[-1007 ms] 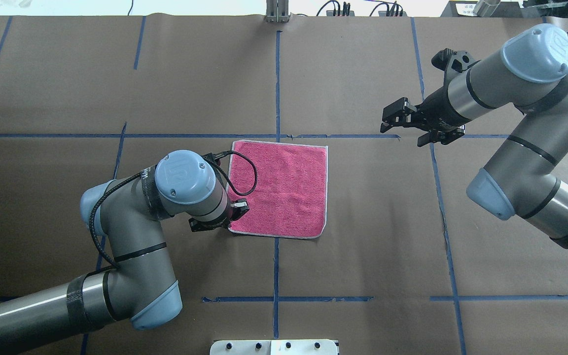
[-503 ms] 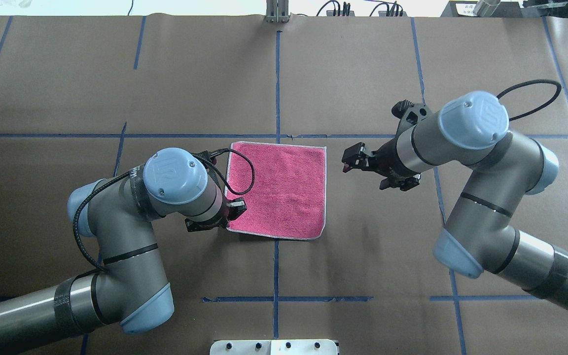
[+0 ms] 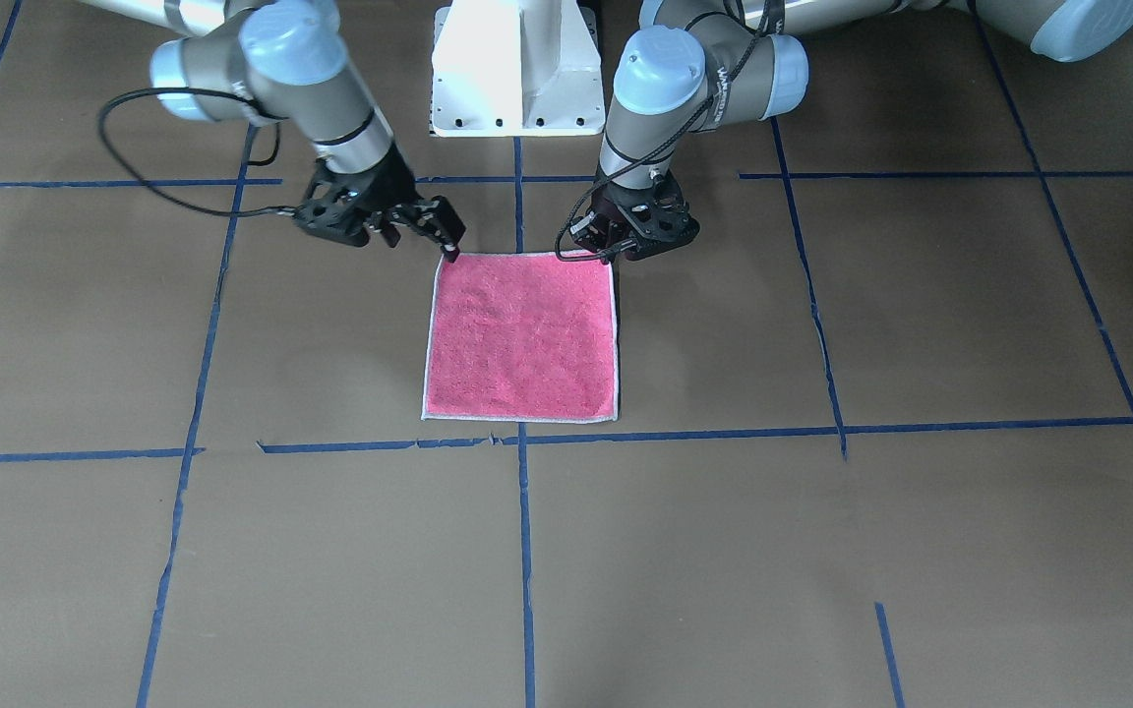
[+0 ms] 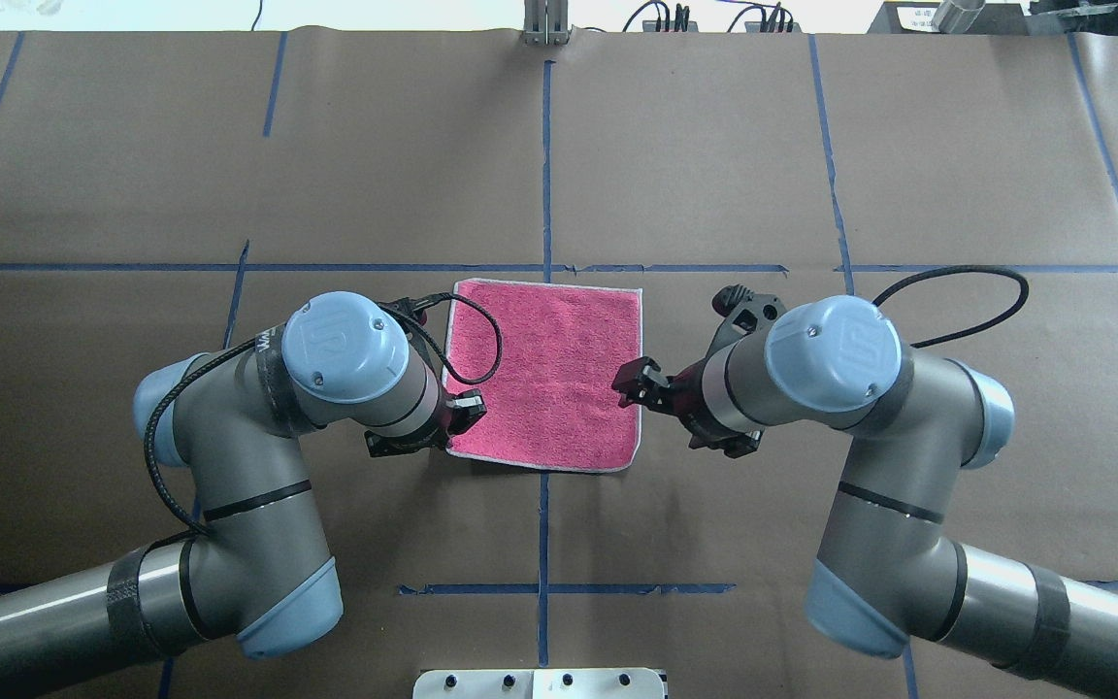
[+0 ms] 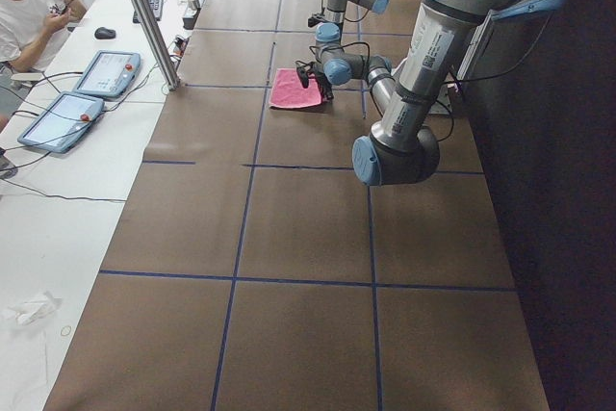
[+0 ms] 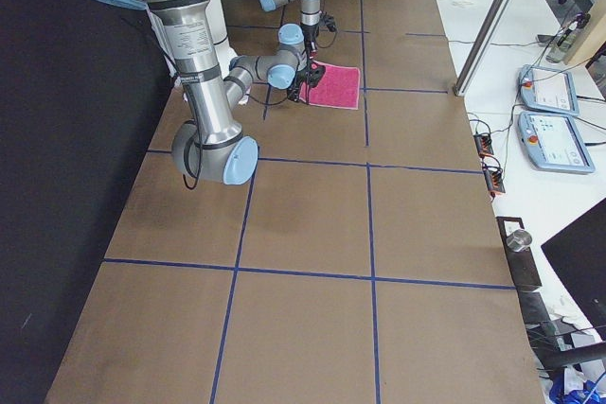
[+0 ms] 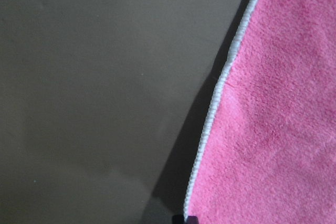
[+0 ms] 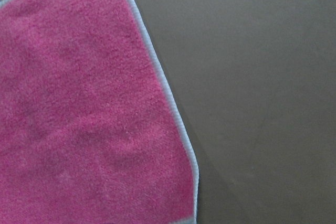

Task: Fold towel twice with both arms
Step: 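Move the right gripper down to the towel's other near corner, then close the right gripper on the near corner while the left gripper holds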

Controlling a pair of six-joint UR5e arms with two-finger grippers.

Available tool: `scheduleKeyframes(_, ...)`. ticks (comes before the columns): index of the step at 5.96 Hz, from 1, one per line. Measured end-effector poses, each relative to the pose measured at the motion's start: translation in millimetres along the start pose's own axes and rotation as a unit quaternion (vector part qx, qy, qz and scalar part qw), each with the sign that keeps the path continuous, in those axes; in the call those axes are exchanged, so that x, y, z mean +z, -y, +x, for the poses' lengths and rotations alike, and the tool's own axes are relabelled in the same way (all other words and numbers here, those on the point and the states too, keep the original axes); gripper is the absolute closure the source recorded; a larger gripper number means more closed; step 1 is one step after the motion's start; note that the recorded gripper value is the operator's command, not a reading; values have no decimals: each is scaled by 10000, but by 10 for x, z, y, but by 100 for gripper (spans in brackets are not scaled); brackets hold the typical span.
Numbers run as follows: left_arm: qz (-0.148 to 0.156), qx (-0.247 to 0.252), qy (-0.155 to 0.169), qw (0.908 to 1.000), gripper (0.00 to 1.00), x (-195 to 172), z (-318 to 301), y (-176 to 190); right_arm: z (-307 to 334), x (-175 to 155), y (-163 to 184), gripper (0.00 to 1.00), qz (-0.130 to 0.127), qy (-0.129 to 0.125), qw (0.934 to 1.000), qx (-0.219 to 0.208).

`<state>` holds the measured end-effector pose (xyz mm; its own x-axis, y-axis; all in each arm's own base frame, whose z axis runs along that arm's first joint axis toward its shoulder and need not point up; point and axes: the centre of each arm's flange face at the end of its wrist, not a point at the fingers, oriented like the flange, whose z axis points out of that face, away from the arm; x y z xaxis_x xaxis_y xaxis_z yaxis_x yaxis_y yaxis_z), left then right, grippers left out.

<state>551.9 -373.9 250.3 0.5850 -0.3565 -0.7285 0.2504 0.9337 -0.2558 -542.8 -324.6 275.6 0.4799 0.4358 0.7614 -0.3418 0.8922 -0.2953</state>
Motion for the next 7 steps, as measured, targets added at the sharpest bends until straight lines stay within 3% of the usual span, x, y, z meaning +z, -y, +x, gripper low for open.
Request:
scheduleKeyframes(3,5,23,4,10000,97,-1,-10,9,46,251,-100,13,140,-272,9995,-29)
scheduleKeyframes(7,8,28,5,10000,97,-4,-15,14,-37,273,145,17,300,-281,9991,48)
